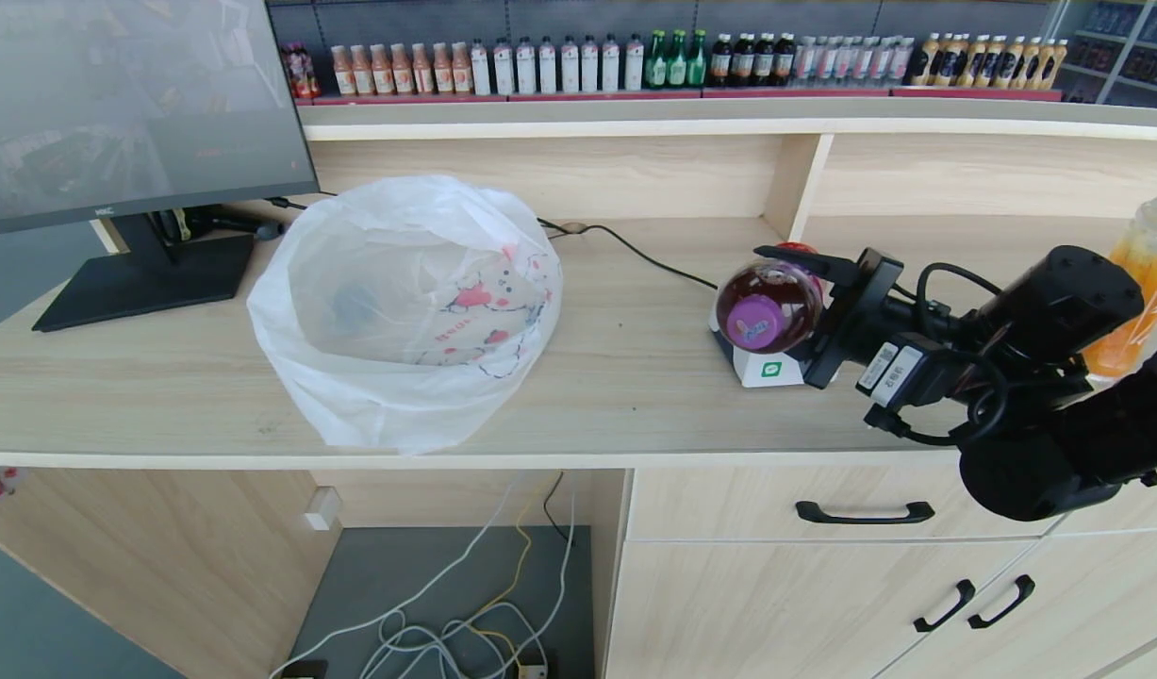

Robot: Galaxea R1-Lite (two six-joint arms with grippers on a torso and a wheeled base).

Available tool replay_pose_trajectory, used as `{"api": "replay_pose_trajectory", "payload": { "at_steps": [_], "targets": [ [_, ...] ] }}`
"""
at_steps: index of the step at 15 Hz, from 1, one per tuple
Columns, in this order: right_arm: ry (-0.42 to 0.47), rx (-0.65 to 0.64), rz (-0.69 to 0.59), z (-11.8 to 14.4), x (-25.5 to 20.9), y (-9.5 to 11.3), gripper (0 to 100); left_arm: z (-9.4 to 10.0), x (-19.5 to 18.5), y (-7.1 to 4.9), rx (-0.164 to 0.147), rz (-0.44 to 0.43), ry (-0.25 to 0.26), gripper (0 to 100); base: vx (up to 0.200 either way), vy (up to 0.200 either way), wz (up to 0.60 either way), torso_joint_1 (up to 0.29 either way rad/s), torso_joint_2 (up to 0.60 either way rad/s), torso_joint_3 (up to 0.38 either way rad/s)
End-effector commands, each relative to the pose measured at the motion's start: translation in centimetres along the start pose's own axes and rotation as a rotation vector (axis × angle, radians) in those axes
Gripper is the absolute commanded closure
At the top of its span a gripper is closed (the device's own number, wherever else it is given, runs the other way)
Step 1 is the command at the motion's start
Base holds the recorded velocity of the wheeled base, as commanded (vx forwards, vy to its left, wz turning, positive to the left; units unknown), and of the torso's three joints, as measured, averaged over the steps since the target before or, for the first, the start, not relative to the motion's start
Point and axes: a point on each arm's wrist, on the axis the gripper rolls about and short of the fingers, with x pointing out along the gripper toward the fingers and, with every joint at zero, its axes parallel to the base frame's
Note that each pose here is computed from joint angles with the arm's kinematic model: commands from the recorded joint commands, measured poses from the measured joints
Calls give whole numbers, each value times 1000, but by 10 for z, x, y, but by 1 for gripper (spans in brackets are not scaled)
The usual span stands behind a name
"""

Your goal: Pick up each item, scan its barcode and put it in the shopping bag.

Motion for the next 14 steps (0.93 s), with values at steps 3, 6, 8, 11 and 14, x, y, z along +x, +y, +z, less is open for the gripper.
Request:
{"api": "replay_pose_trajectory", "payload": {
  "at_steps": [3,6,8,11,14],
  "targets": [
    [1,3,1,1,0,1,100,0,0,0,0,0,0,0,0,0,0,0,0,0],
    [1,4,2,1,0,1,100,0,0,0,0,0,0,0,0,0,0,0,0,0],
    [4,9,4,1,-1,2,100,0,0,0,0,0,0,0,0,0,0,0,0,0],
    [-1,5,2,3,0,1,100,0,0,0,0,0,0,0,0,0,0,0,0,0],
    [-10,1,-3,8,1,-3,100,0,0,0,0,0,0,0,0,0,0,0,0,0]
  ]
}}
